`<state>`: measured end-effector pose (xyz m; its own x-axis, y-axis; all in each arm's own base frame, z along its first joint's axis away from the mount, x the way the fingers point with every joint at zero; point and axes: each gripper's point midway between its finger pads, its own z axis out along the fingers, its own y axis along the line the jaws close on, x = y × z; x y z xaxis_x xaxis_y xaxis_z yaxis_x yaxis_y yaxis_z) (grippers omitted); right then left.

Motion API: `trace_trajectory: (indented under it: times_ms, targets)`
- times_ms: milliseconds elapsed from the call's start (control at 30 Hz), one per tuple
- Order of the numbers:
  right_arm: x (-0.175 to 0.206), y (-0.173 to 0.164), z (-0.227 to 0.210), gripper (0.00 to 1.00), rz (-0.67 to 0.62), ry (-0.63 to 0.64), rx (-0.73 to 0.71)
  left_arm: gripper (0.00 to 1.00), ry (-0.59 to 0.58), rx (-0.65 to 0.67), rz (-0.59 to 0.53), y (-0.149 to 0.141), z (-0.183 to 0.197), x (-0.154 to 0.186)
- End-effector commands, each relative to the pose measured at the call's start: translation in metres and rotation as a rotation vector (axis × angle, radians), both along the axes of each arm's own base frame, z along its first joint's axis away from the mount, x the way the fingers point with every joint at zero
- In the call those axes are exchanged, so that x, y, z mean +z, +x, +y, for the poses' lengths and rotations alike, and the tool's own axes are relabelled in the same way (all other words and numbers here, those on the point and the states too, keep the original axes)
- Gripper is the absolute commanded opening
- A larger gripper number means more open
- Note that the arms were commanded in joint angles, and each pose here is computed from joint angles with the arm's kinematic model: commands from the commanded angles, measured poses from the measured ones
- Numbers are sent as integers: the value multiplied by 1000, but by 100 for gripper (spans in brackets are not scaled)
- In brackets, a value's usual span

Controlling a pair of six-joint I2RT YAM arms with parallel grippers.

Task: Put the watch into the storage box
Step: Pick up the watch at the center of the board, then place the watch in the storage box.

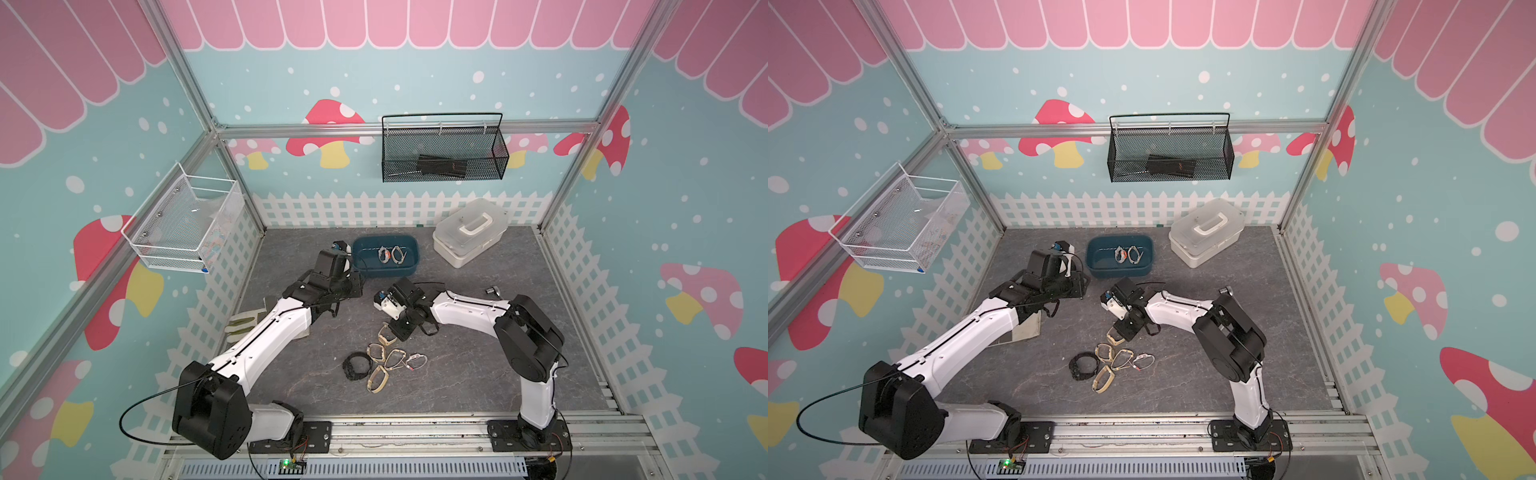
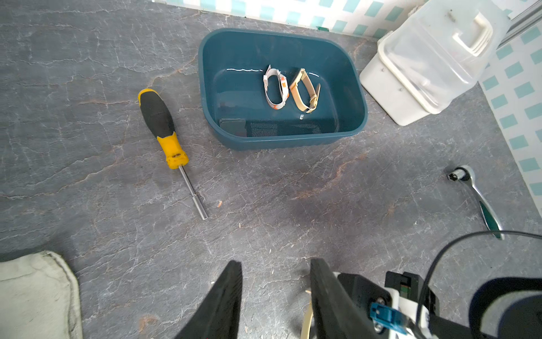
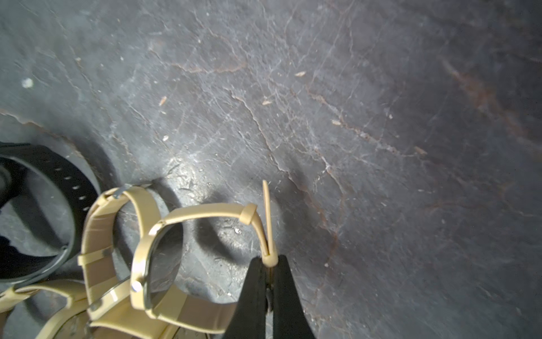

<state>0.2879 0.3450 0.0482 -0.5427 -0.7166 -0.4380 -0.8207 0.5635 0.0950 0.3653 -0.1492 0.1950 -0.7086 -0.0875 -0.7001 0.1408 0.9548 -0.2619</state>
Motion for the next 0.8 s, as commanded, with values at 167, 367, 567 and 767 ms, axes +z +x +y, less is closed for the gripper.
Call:
trace_trajectory:
  times_ms: [167,367,567,767]
  targets:
    - [55,34,-9,0,-91,146,-76,42,0,24,-89,-2,10,16]
    - [88,85,-18,0,-132,227,-158,43,-15,22,-132,-5,11,24]
    - [104,150,-19,0,-149,308,-259,43,-36,-48,-151,-7,-4,25]
    - [102,210,-11,0,-168,353,-323,43,-40,-61,-156,-8,-6,26]
